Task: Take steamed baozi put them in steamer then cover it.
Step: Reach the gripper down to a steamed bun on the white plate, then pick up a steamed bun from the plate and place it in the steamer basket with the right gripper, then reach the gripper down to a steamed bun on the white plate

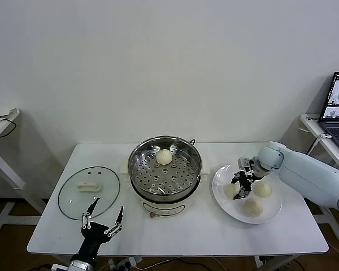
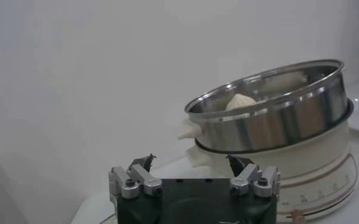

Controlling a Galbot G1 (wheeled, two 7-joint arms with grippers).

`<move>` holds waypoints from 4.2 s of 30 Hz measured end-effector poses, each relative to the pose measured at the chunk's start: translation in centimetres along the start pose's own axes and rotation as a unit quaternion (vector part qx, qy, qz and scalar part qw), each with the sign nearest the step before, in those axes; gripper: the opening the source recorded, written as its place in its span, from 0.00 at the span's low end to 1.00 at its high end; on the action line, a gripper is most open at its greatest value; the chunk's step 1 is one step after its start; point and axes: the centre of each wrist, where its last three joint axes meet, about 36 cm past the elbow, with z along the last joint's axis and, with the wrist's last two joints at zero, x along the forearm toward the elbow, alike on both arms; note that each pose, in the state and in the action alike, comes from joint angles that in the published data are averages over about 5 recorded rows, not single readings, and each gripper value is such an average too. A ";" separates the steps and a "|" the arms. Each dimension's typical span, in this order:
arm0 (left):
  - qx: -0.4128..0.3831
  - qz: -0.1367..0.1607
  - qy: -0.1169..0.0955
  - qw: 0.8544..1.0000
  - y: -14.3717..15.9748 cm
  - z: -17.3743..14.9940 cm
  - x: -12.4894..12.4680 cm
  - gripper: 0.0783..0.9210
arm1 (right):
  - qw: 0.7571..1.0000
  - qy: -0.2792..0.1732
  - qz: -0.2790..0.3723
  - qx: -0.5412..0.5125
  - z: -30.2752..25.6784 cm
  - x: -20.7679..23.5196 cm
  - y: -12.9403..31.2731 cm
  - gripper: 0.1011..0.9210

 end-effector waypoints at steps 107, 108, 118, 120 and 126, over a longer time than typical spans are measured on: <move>-0.005 -0.003 0.003 1.000 0.3 0.3 0.0 0.88 | 0.996 0.047 -0.064 0.044 2.1 3.6 2.4 0.88; -0.005 -0.003 0.004 1.000 0.3 0.4 0.0 0.88 | 0.996 0.048 -0.065 0.041 2.3 3.2 2.6 0.88; -0.006 -0.003 0.006 1.000 0.4 0.6 0.0 0.88 | 0.996 0.054 -0.069 0.026 3.5 0.8 3.6 0.88; -0.006 -0.003 0.007 1.000 0.4 0.7 0.0 0.88 | 0.996 0.055 -0.069 0.025 3.6 0.5 3.7 0.87; -0.007 -0.005 0.008 1.000 0.5 0.8 0.0 0.88 | 0.996 0.056 -0.065 0.024 3.6 0.1 3.8 0.78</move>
